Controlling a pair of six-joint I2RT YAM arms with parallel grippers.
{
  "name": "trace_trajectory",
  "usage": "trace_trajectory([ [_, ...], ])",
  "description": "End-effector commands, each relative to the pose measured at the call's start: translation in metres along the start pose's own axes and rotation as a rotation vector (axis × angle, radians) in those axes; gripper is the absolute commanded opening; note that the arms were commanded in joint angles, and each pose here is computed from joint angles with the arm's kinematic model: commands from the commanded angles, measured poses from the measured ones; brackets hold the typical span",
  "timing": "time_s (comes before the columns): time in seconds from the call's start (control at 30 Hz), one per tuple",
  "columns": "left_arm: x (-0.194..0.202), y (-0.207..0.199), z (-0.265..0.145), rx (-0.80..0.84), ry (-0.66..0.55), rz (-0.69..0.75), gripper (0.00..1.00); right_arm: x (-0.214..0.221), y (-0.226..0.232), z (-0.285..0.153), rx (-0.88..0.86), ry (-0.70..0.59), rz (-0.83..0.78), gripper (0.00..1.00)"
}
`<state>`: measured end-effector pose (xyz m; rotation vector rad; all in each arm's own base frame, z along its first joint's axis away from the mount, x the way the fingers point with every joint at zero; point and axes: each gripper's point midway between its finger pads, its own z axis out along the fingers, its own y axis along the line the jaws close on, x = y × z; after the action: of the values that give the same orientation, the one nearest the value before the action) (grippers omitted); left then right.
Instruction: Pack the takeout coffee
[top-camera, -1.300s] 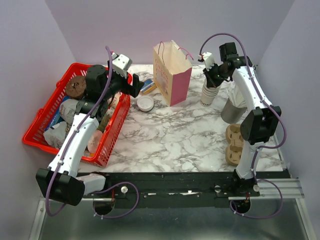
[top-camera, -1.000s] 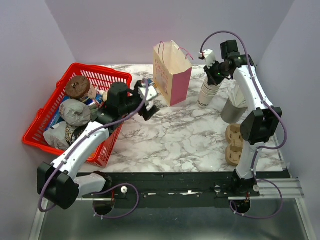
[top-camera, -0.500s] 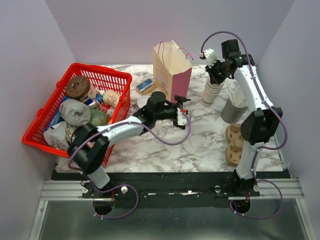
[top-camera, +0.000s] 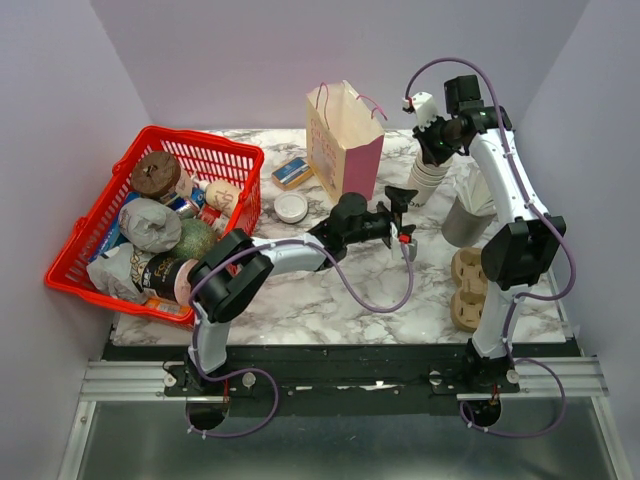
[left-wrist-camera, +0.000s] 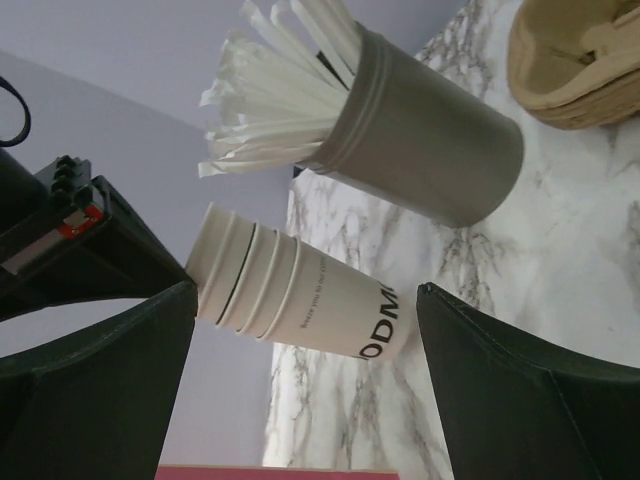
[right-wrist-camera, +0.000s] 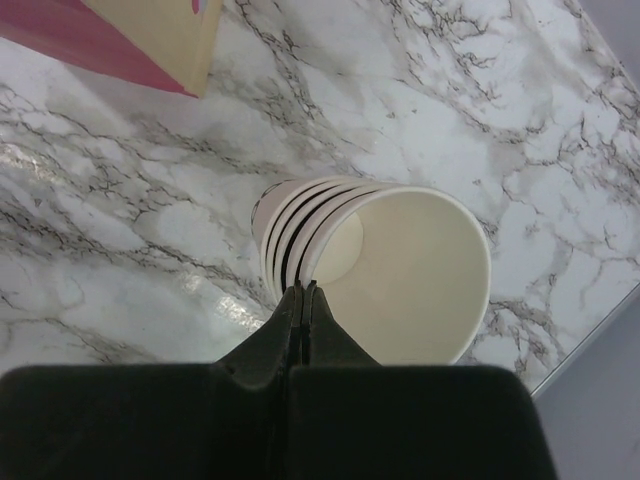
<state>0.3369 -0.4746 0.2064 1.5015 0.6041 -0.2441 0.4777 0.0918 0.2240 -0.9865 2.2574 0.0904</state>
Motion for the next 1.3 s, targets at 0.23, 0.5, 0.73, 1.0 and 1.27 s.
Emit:
trace_trajectory([
  [0.23, 0.033, 0.040, 0.025, -0.154, 0.153, 0.114, 0.99, -0.004, 0.004, -0.009, 0.025, -0.003, 0.085, 0.01],
  [0.5, 0.052, 0.029, 0.043, -0.130, 0.222, 0.118, 0.99, -0.007, 0.014, -0.009, 0.030, 0.008, 0.093, 0.01],
  [0.73, 0.073, 0.026, 0.051, -0.135, 0.325, 0.106, 0.99, -0.007, 0.016, -0.014, 0.058, 0.017, 0.086, 0.01],
  [1.0, 0.080, 0.013, 0.057, -0.113, 0.353, 0.094, 0.99, -0.008, 0.022, -0.017, 0.063, 0.020, 0.076, 0.01],
  [1.27, 0.090, 0.007, 0.060, -0.109, 0.380, 0.099, 0.99, -0.010, 0.023, -0.020, 0.072, 0.019, 0.063, 0.01],
])
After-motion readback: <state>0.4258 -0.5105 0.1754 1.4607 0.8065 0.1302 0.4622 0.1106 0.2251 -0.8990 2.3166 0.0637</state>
